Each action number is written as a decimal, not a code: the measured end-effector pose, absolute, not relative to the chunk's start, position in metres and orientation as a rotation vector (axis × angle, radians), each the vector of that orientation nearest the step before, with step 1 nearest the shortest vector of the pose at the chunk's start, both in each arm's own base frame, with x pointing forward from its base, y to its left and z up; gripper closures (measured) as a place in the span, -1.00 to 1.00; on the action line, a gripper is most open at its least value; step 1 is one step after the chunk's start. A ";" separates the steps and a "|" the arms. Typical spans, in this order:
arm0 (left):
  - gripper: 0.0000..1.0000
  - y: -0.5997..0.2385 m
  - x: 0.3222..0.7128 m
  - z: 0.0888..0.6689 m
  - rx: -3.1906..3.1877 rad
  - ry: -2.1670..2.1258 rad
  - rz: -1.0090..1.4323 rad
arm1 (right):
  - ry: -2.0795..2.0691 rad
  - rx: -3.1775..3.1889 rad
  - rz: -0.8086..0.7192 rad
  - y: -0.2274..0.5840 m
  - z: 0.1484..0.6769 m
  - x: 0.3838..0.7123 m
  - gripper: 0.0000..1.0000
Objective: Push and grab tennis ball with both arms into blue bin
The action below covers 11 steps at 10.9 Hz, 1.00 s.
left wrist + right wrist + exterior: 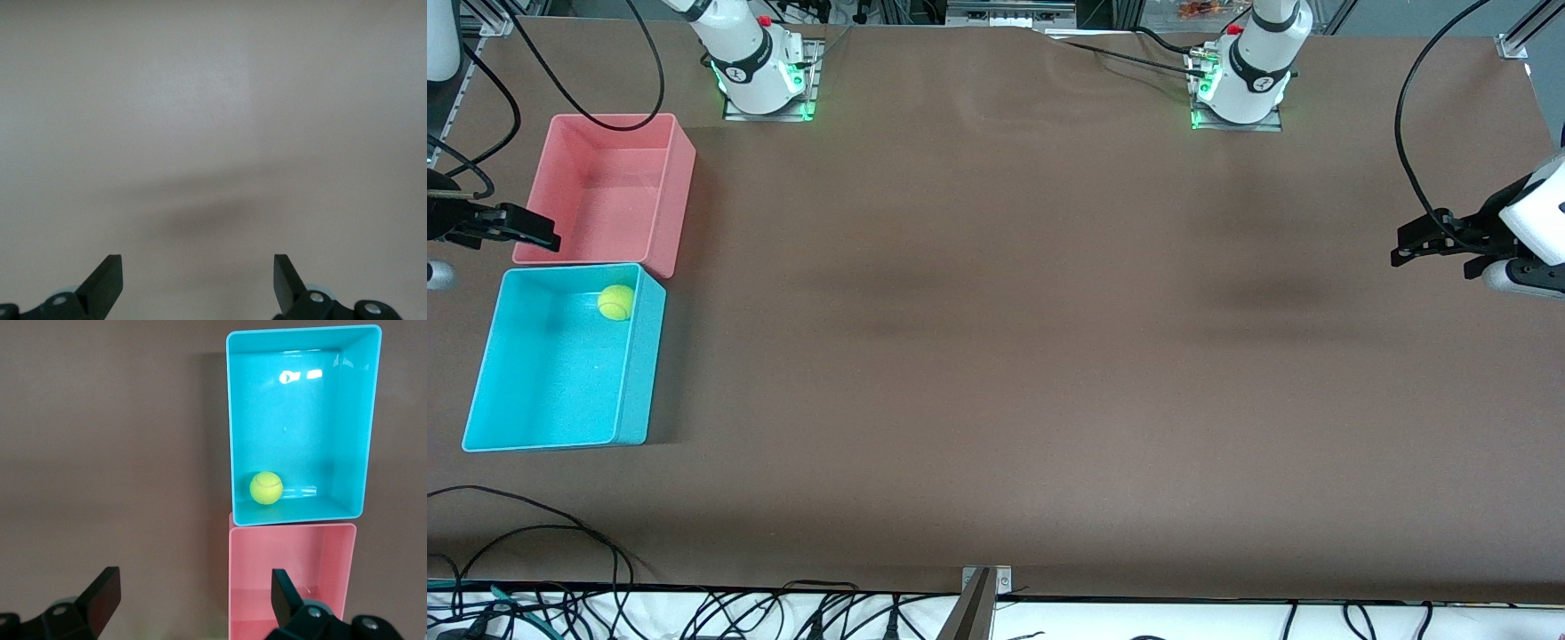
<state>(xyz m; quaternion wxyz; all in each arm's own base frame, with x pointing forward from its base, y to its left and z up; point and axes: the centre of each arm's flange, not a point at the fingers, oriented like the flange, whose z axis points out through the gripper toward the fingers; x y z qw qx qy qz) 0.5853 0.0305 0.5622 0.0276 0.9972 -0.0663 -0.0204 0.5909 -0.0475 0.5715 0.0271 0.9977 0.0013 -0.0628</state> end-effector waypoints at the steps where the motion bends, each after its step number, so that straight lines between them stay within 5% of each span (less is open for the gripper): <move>1: -1.00 0.030 0.585 0.562 3.079 -0.205 -0.063 | 0.008 3.084 -0.190 -0.049 0.577 0.590 -1.00; 11: -1.00 0.031 0.585 0.562 3.079 -0.204 -0.065 | -0.025 3.133 -0.057 -0.063 0.599 0.546 -1.00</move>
